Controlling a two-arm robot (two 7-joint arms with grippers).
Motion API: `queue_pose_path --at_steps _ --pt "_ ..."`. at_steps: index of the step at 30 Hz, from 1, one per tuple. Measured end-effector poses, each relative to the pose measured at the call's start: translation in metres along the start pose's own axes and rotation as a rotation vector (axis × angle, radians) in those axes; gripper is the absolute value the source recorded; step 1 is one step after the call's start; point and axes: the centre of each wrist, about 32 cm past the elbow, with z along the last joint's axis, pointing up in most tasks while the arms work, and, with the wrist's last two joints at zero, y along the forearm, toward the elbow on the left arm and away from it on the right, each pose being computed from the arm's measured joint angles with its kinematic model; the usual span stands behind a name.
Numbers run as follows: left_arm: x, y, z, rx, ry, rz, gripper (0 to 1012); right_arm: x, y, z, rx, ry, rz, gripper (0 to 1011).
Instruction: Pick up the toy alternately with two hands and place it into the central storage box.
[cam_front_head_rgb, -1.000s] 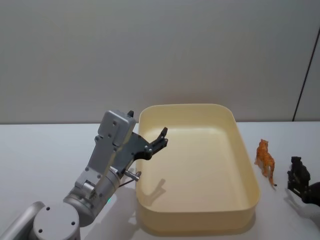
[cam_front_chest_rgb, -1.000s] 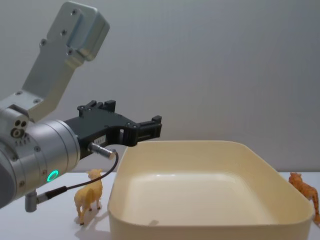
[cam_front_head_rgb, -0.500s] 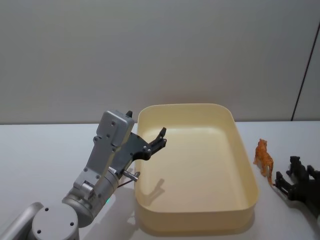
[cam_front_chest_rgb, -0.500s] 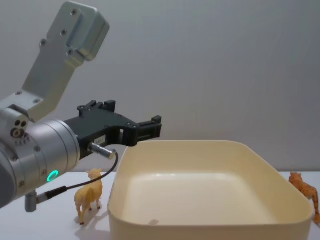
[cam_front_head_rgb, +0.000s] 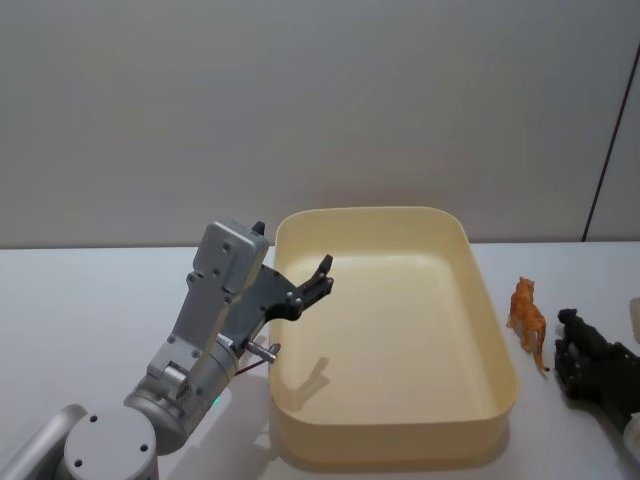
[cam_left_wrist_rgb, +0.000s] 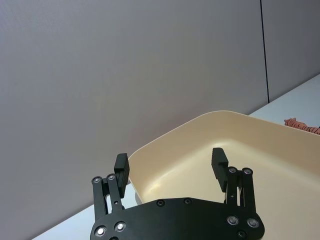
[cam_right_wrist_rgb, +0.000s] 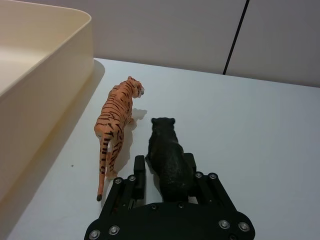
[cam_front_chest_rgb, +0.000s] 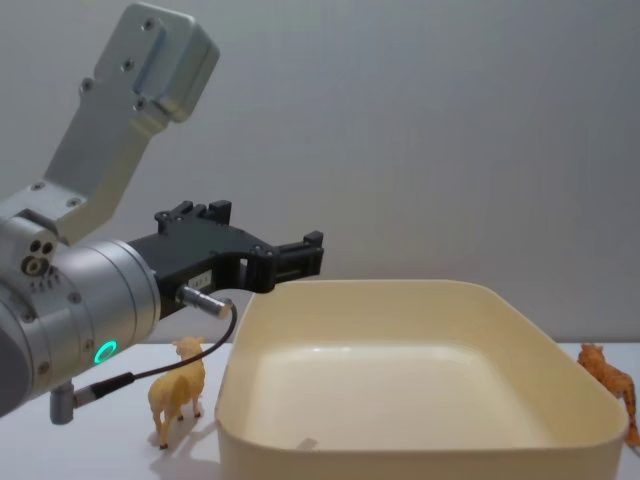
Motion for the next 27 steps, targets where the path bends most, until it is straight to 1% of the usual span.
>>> queue_pose_path --at_steps 1,2,4,5,7,9,14,19,20,24,26,27 --pt "0.0000 0.0000 0.0000 0.000 0.000 0.000 1001 0.000 0.001 0.000 -0.001 0.001 0.001 425" --pt "0.0000 0.0000 0.0000 0.000 0.000 0.000 1001 0.000 0.001 0.000 -0.001 0.001 0.001 425" --pt "0.0000 0.0000 0.0000 0.000 0.000 0.000 1002 0.000 0.001 0.000 -0.001 0.001 0.001 387" --pt "0.0000 0.0000 0.0000 0.000 0.000 0.000 1001 0.000 0.001 0.000 -0.002 0.001 0.001 342" --pt "0.0000 0.0000 0.0000 0.000 0.000 0.000 1001 -0.001 0.002 0.000 -0.002 0.001 0.002 318" --pt "0.0000 0.0000 0.0000 0.000 0.000 0.000 1001 -0.001 0.002 0.000 -0.002 0.001 0.002 262" --pt "0.0000 0.0000 0.0000 0.000 0.000 0.000 1001 0.000 0.000 0.001 0.014 -0.002 -0.004 228" --pt "0.0000 0.0000 0.0000 0.000 0.000 0.000 1001 0.002 -0.003 0.006 0.055 -0.014 -0.023 228" --pt "0.0000 0.0000 0.0000 0.000 0.000 0.000 1001 0.003 -0.004 0.009 0.071 -0.018 -0.027 228" --pt "0.0000 0.0000 0.0000 0.000 0.000 0.000 1002 0.005 -0.006 0.015 0.105 -0.029 -0.033 228" --pt "0.0000 0.0000 0.0000 0.000 0.000 0.000 1002 0.007 -0.008 0.020 0.131 -0.037 -0.034 228" --pt "0.0000 0.0000 0.0000 0.000 0.000 0.000 1001 0.008 -0.009 0.025 0.152 -0.044 -0.031 228"
